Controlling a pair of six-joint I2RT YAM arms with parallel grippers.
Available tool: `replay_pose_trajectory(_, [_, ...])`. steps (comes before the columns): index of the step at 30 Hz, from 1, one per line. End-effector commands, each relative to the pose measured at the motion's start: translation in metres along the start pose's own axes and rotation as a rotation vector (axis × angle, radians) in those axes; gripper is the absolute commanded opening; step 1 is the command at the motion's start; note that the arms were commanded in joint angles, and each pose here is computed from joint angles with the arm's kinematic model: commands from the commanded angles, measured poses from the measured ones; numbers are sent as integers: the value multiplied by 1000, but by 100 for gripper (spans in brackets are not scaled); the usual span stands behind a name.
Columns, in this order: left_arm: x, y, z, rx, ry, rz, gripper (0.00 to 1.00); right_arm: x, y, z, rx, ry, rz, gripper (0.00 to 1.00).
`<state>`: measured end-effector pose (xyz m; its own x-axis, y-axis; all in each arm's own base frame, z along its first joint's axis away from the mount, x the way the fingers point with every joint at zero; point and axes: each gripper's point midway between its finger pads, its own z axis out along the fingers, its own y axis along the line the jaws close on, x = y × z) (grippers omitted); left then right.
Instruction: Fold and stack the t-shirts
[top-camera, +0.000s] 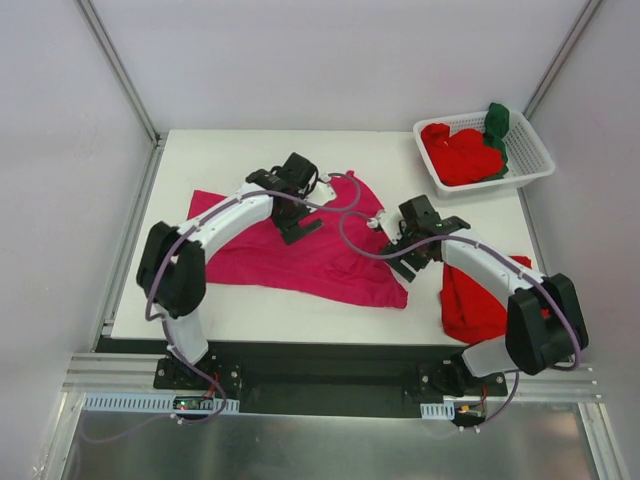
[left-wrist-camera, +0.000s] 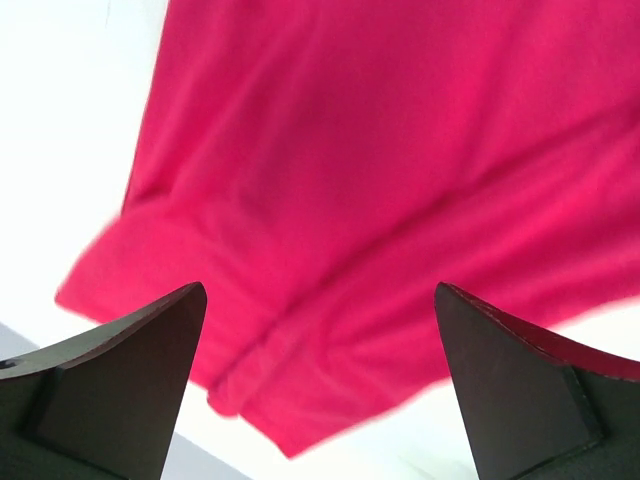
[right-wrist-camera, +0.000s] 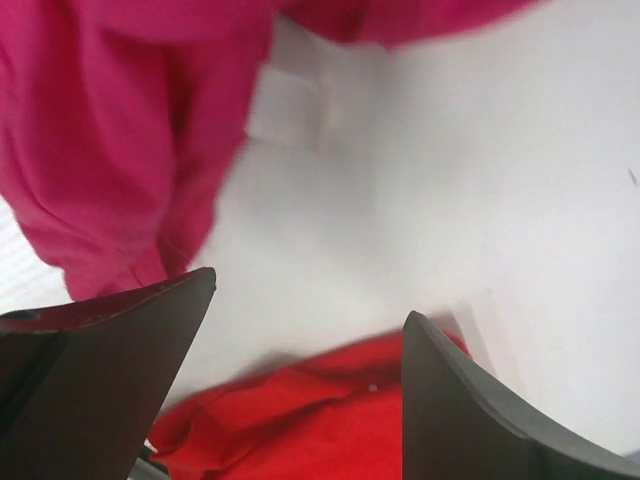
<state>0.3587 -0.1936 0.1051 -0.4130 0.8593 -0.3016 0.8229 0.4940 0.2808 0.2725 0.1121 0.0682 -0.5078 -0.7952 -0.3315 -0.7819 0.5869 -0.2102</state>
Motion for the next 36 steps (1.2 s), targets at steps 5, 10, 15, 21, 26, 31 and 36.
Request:
replay_pose_trajectory(5, [11,-56,-42,50,0,81,99,42,-34,-30,109,35,73,82])
replay_pose_trajectory(10, [-14,-76,-40,69,-26,138,99,55,-47,-33,135,54,136,81])
replay_pose_trajectory(15, [-20,-82,-28,88,-14,180,99,60,-53,-43,164,28,173,81])
replay_pose_trajectory(21, [-35,-87,-12,95,-30,228,100,68,-67,-65,251,1,217,81])
replay_pose_trajectory(26, [-47,-102,-7,112,-39,263,99,80,-72,-86,291,-15,271,82])
replay_pose_trajectory(31, [-57,-124,-10,135,-60,297,99,110,-69,-91,308,28,259,82])
replay_pose_trajectory(36, [-63,-140,-12,153,-71,315,99,131,-62,-85,294,64,285,82])
